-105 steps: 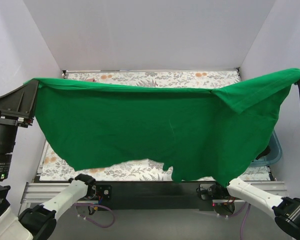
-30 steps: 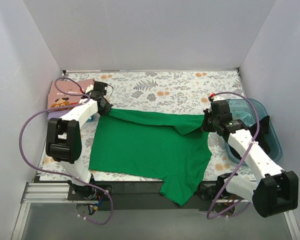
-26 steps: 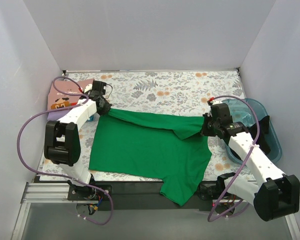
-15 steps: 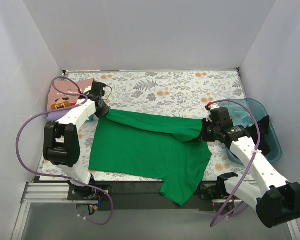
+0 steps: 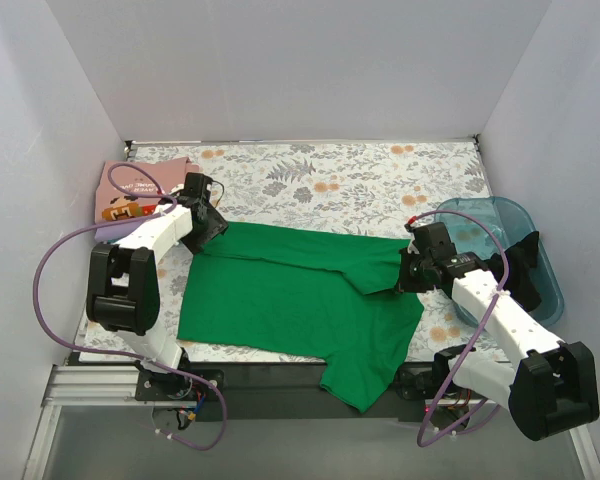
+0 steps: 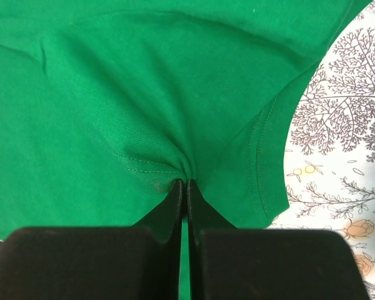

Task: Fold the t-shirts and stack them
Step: Fold the tshirt

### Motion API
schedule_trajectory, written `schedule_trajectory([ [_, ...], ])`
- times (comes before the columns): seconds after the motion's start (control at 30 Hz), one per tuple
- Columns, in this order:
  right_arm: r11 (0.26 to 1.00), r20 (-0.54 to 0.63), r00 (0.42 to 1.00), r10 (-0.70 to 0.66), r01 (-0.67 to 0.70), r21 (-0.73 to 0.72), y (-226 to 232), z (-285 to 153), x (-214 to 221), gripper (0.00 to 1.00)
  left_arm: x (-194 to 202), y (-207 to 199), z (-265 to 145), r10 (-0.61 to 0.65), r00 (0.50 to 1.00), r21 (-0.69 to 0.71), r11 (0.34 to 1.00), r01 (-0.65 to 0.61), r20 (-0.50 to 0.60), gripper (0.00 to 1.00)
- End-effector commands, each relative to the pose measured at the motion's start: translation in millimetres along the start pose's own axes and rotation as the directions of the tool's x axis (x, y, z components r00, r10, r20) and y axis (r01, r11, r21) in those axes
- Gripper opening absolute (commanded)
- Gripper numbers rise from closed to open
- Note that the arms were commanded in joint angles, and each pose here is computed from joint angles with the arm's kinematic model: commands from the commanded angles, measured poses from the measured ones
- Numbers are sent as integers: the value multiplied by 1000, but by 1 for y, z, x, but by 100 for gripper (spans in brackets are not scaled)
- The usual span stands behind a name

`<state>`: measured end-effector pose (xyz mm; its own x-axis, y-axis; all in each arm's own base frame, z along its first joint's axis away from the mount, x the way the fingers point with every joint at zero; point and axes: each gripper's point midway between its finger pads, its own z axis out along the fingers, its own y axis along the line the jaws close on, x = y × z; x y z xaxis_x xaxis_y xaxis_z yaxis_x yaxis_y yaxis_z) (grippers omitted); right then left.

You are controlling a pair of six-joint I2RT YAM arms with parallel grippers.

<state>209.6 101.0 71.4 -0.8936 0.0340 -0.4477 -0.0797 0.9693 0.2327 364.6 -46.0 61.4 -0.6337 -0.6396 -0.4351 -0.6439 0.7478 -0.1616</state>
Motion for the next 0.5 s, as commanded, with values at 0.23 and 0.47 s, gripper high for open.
schedule_trajectory([
  [0.23,996,207,977,46,-61,67,6,5,-87,1,57,-80,-94,152,987,345,924,-164,62,77],
  [0.47,994,147,987,58,-70,82,8,48,-121,1,140,-130,-125,332,942,495,812,-308,42,77],
])
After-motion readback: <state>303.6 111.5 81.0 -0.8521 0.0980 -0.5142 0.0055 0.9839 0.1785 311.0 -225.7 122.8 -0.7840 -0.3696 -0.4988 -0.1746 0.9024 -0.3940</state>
